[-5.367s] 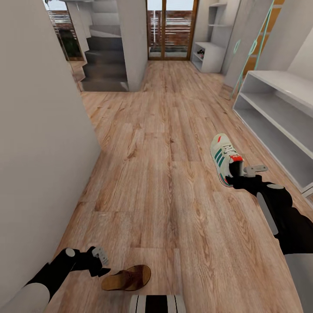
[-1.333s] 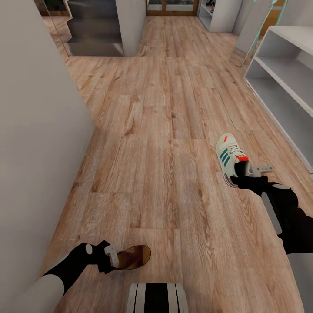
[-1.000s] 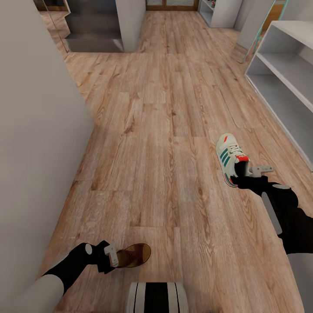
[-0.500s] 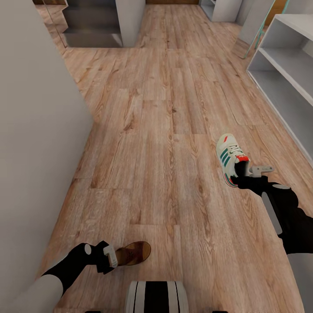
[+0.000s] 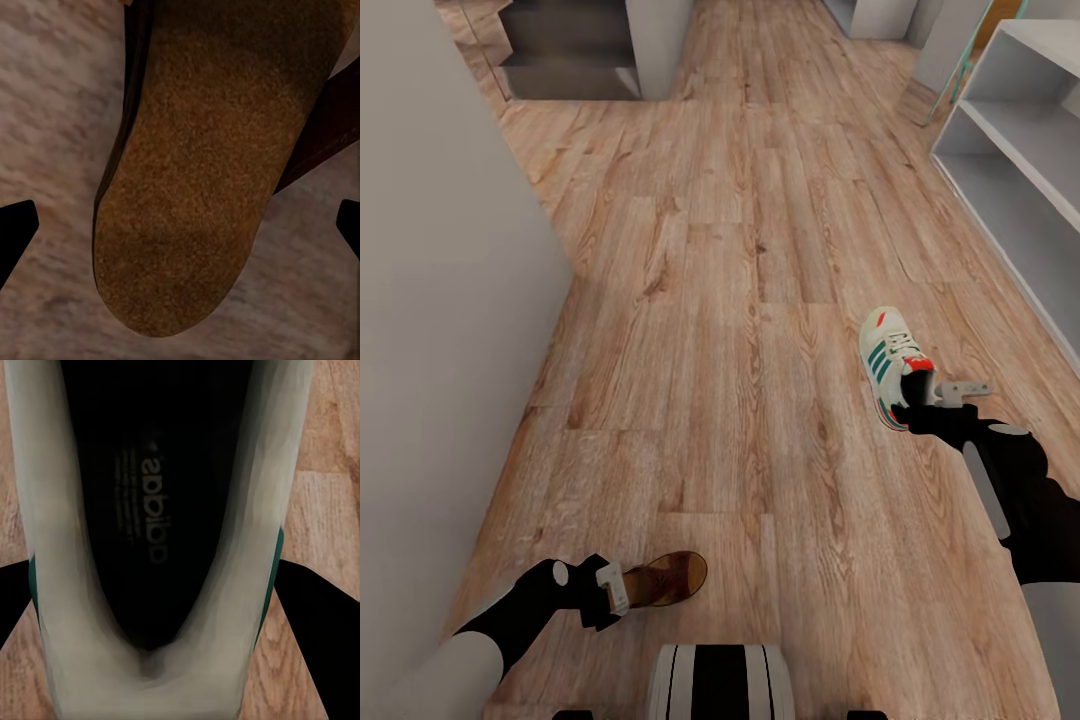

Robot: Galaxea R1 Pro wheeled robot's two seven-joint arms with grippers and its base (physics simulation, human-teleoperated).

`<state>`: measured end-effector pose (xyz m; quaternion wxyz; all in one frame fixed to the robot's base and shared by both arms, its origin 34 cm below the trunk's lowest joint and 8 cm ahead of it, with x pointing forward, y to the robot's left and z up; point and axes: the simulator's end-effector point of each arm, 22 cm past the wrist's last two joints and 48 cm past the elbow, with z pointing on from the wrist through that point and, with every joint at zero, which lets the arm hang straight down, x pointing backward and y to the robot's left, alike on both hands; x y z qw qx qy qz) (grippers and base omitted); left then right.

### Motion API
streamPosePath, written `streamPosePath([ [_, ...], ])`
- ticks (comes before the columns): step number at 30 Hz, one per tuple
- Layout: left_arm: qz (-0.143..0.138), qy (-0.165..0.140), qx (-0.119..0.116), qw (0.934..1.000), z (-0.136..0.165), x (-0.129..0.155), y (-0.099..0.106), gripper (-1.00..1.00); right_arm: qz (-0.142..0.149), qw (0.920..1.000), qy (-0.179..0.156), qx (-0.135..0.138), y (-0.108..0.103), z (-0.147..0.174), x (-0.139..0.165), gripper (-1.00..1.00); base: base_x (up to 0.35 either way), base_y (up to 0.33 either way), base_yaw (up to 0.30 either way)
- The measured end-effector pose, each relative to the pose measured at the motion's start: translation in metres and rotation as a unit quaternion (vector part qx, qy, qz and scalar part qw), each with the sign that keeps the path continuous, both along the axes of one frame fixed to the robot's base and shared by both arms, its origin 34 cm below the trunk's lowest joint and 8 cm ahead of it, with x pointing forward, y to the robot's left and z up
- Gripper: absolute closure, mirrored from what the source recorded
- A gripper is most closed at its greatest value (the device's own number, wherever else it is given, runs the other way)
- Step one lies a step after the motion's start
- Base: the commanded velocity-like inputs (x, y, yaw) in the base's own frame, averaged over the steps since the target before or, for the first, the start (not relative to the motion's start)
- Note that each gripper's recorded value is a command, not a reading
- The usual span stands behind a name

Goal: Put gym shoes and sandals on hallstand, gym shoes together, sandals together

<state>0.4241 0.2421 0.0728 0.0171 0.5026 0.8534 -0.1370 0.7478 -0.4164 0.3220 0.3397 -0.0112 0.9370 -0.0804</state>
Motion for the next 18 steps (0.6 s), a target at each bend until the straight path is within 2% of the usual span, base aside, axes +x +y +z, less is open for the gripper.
streamPosePath([
  [14,0.0,0.0,0.0,1.0,0.0,0.0,-0.0003,-1.0,-0.001,1.0,0.0,0.0,-0.0006,0.0004,0.0002,1.0,0.0,0.0,0.0],
  [18,0.0,0.006,0.001,1.0,-0.0045,-0.0053,0.0011,-1.0,-0.001,1.0,0.006,0.0,-0.0006,-0.0083,-0.0023,1.0,0.0,0.0,0.0],
])
